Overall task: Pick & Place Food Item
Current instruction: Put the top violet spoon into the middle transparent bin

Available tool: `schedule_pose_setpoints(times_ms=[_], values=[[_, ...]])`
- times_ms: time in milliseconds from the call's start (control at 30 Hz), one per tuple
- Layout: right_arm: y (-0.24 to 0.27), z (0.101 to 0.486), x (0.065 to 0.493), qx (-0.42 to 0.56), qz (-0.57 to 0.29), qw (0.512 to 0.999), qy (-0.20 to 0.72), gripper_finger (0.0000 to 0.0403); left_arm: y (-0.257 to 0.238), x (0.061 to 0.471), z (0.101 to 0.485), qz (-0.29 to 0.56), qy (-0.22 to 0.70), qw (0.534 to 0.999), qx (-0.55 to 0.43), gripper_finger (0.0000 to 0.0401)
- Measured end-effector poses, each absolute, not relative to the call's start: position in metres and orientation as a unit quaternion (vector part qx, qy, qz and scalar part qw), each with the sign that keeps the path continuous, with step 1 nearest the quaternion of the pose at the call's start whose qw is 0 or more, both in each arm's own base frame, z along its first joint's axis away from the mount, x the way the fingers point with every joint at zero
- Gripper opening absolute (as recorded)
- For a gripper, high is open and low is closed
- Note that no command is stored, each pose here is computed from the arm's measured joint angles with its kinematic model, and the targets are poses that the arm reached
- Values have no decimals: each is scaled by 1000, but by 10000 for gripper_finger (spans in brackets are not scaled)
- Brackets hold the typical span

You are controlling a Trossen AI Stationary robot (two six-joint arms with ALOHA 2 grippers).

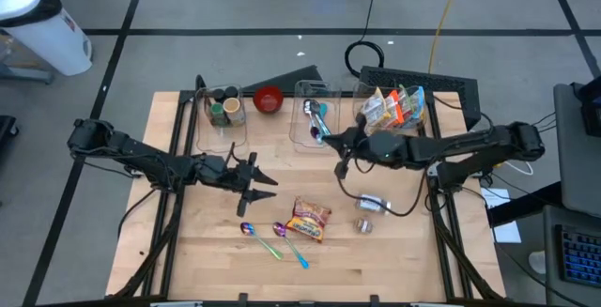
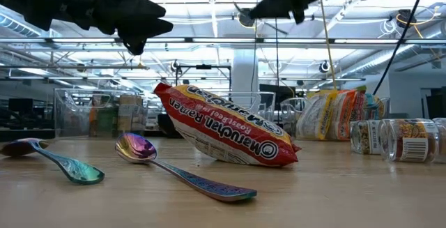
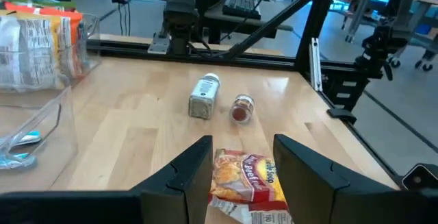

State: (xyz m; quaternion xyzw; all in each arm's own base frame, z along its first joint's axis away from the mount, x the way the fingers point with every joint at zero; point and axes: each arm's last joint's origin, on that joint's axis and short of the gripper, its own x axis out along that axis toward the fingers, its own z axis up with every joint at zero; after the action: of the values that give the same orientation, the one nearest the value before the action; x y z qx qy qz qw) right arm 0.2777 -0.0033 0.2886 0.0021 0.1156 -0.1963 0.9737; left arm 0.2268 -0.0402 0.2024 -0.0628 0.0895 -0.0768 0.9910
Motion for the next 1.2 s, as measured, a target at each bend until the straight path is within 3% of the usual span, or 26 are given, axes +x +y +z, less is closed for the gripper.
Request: schedule_pose_setpoints(times_ms=[233, 400, 567, 700, 1000, 1200], values=[[-21, 317, 278, -60, -226, 972, -2, 0, -40, 228, 215, -71, 22, 997, -31, 163], [-46, 338, 278, -64, -271, 960, -15, 0, -38, 228, 222, -40, -18, 999, 15, 163], [-59, 358, 291, -64, -287, 955, 25, 0, -31, 229, 230, 9, -57, 998, 37, 163], [-63, 373, 315, -75, -307, 946, 69, 0, -19, 229, 237, 37, -92, 995, -6, 163], [-91, 375, 368, -35, -360, 918, 161, 0, -5, 229, 235, 54, -80, 995, -11, 163], [-111, 352, 382, 43, -278, 943, 177, 0, -7, 230, 234, 16, -75, 997, -9, 163]])
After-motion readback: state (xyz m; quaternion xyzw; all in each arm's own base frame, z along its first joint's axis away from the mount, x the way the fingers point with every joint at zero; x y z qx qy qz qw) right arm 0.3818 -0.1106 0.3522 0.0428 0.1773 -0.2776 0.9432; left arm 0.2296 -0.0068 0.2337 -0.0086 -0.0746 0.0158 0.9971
